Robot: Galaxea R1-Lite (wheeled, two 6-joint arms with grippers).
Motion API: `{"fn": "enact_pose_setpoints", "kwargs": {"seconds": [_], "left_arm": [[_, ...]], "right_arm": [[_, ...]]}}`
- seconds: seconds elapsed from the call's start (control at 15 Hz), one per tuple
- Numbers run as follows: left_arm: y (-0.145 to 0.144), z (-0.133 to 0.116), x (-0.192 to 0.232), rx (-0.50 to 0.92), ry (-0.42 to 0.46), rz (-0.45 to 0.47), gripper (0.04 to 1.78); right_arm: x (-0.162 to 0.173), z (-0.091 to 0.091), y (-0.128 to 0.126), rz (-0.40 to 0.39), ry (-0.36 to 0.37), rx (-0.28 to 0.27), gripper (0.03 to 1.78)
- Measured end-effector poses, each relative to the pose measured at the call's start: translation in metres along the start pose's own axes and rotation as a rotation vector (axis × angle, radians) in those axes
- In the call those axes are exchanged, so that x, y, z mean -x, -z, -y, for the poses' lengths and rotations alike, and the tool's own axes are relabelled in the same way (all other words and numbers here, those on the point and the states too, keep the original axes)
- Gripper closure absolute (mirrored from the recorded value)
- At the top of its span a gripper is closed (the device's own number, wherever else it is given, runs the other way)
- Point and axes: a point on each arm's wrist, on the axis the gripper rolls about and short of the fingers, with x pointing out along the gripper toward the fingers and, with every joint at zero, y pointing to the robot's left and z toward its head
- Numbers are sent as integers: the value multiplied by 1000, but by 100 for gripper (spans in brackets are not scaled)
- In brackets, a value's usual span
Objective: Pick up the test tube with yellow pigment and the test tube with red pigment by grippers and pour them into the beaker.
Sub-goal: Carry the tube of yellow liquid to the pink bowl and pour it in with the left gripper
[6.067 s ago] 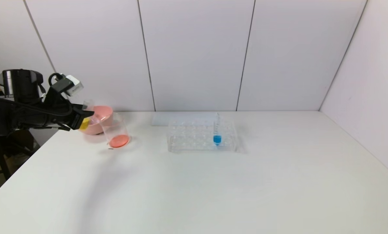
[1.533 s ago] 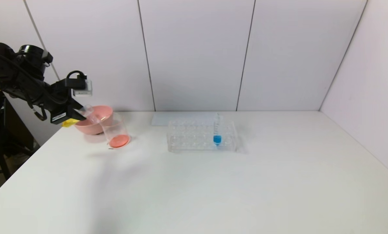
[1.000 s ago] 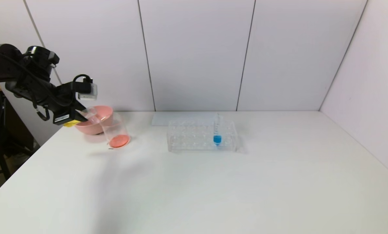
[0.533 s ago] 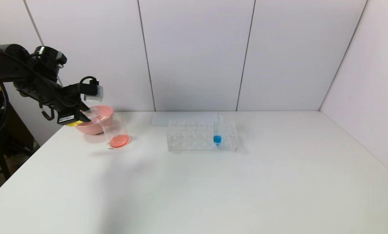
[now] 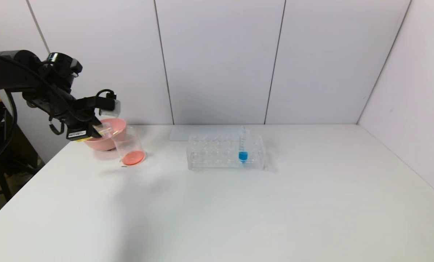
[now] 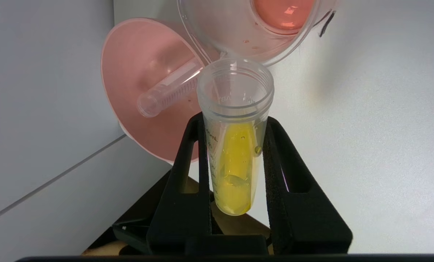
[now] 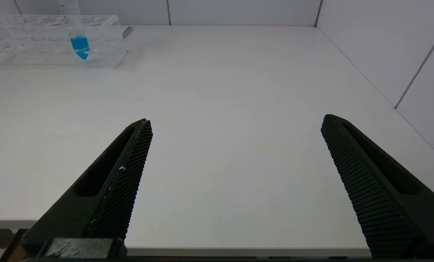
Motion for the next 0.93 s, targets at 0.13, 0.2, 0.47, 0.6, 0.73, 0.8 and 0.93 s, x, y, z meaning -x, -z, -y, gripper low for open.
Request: {"fn": "enact_pose_setpoints", "kwargs": {"seconds": [0.13,0.2,0.47,0.6,0.73,0.8,0.93], "left_arm": [[-4,1,-1,-10,0,-18,138],[-5,1,-1,-12,0,-18,138],[-6,1,-3,-36,-2,-57,138],[-8,2,-4,-43,-6,-84,138],[-10,2,-5,-48,-7,-94,138],[-11,3,-6,-51,-6,-99,138],[-12,3,-7,-54,-5,-109,138]], "right_arm": [[0,0,0,0,0,0,11],[0,0,0,0,-1,0,11],[0,0,0,0,-1,1,11],[0,0,0,0,0,1,11],[0,0,0,0,0,1,11],[0,0,0,0,0,1,11],[0,0,0,0,0,0,11]]}}
